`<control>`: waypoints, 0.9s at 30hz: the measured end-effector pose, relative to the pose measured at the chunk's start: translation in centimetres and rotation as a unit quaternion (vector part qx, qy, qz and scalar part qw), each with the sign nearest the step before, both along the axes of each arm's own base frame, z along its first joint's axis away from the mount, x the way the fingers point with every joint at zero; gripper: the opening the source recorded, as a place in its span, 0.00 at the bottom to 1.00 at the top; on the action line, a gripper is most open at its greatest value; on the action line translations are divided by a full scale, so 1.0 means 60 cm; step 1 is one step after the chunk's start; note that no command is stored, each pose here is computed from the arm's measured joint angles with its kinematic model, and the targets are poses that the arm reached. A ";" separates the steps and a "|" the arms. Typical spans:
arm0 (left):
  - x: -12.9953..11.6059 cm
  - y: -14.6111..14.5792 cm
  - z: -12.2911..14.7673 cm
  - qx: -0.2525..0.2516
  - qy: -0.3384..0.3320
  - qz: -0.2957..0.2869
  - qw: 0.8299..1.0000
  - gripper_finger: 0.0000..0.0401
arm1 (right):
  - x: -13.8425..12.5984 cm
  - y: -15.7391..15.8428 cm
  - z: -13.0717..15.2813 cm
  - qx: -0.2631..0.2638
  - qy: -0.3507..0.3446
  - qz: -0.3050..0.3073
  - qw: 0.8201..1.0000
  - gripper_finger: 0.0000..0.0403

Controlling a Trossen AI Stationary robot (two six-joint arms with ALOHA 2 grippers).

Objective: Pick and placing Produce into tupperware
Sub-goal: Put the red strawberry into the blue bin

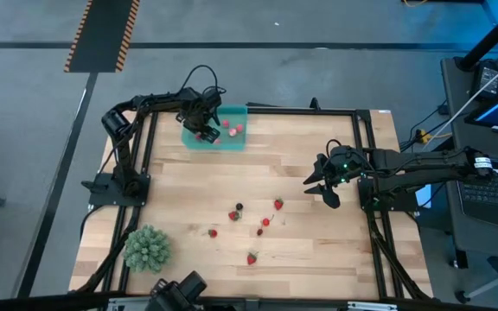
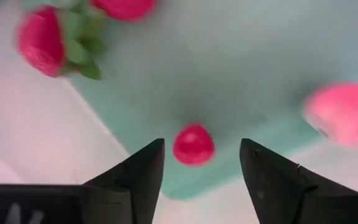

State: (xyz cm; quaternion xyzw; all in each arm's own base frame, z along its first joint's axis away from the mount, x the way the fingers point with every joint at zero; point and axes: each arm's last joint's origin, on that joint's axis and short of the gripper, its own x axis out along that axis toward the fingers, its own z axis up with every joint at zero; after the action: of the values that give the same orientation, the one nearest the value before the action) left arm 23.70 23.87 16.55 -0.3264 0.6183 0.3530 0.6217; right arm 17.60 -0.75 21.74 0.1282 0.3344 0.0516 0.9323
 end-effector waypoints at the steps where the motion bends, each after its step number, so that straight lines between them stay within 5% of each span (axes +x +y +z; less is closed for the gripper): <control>1: 0.000 0.000 0.005 -0.011 -0.005 -0.004 1.000 0.51 | 0.000 0.000 0.000 0.000 0.000 0.000 1.000 0.41; 14: 0.044 -0.006 0.160 -0.021 -0.012 -0.035 0.999 0.44 | 0.000 0.000 0.000 0.000 0.000 0.000 1.000 0.41; 19: 0.055 -0.055 0.219 -0.053 0.022 -0.066 0.996 0.44 | 0.000 0.000 0.000 0.000 0.000 0.000 1.000 0.41; 27: 0.071 -0.167 0.287 -0.009 -0.026 -0.153 0.988 0.44 | 0.000 0.000 0.000 0.000 0.000 0.000 1.000 0.41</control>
State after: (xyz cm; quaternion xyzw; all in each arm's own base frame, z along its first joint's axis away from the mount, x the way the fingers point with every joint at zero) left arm 27.93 13.86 33.80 -0.2428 0.6477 0.2390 0.6815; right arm 17.61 -0.75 21.73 0.1278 0.3340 0.0517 0.9324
